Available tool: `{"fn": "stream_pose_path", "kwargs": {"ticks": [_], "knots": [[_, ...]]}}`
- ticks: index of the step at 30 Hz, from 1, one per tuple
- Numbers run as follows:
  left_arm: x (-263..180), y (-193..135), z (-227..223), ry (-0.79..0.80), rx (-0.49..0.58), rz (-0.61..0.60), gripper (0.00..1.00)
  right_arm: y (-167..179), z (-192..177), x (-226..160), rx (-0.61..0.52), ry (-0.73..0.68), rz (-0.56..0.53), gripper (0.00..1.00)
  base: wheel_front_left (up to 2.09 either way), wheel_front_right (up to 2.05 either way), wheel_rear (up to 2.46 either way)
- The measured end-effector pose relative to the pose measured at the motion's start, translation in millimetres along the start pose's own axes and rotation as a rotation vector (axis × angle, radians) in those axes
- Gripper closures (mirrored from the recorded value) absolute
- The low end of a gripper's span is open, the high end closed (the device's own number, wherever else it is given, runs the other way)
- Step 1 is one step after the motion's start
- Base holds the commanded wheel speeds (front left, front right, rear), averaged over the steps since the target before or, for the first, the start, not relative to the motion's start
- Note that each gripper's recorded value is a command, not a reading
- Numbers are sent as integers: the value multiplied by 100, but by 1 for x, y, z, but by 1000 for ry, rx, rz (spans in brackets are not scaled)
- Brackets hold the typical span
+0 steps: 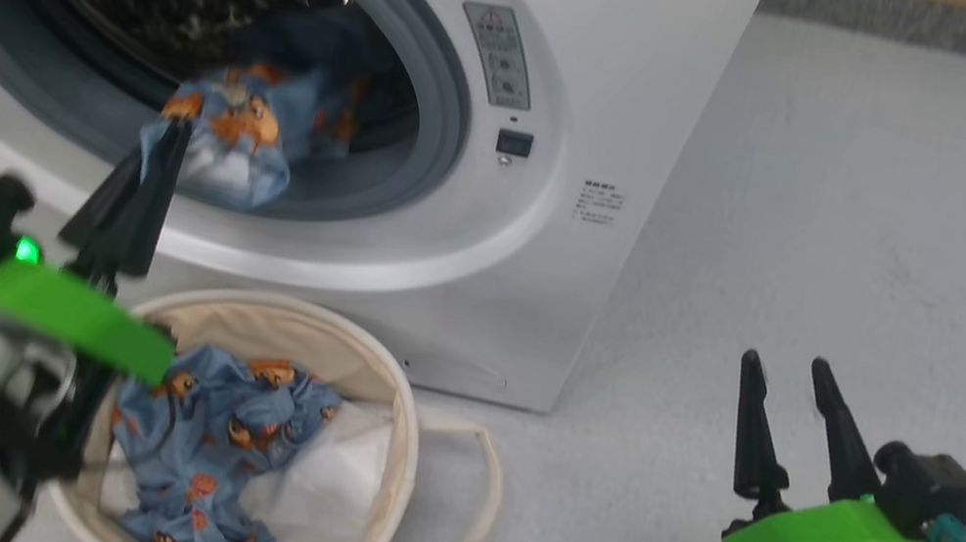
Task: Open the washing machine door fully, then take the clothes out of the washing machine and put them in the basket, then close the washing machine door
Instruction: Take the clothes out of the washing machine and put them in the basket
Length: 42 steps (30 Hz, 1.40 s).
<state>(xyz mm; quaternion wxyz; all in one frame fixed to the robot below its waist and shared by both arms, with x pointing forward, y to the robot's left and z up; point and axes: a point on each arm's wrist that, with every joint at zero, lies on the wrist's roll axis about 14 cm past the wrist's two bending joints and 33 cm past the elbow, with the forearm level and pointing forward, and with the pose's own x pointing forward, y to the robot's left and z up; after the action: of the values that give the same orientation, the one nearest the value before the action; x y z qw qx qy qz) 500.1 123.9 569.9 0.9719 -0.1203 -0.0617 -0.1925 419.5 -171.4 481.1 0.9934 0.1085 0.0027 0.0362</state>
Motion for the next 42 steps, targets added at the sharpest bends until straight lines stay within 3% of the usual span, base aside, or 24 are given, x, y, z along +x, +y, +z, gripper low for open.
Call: {"fn": "stream_pose_path", "kwargs": {"ticks": [6, 16, 26, 32, 42], "knots": [[-47, -15, 29, -95, -11, 8, 100, 7, 6, -9, 6, -16, 16, 0, 0, 0, 0], [-97, -14, 21, -32, -2, 81, 100, 13, 10, -9, 6, -25, 32, 0, 0, 0, 0], [-129, 16, -106, 367, -31, 187, 100, 8, -1, -6, 8, 4, 18, 0, 0, 0, 0], [-132, 20, -173, 565, -67, 184, 100, 4, -3, -4, 6, 9, 9, 0, 0, 0, 0], [-143, 46, -233, 780, -134, 320, 100, -6, 2, 6, 0, -9, -13, 0, 0, 0, 0]]}}
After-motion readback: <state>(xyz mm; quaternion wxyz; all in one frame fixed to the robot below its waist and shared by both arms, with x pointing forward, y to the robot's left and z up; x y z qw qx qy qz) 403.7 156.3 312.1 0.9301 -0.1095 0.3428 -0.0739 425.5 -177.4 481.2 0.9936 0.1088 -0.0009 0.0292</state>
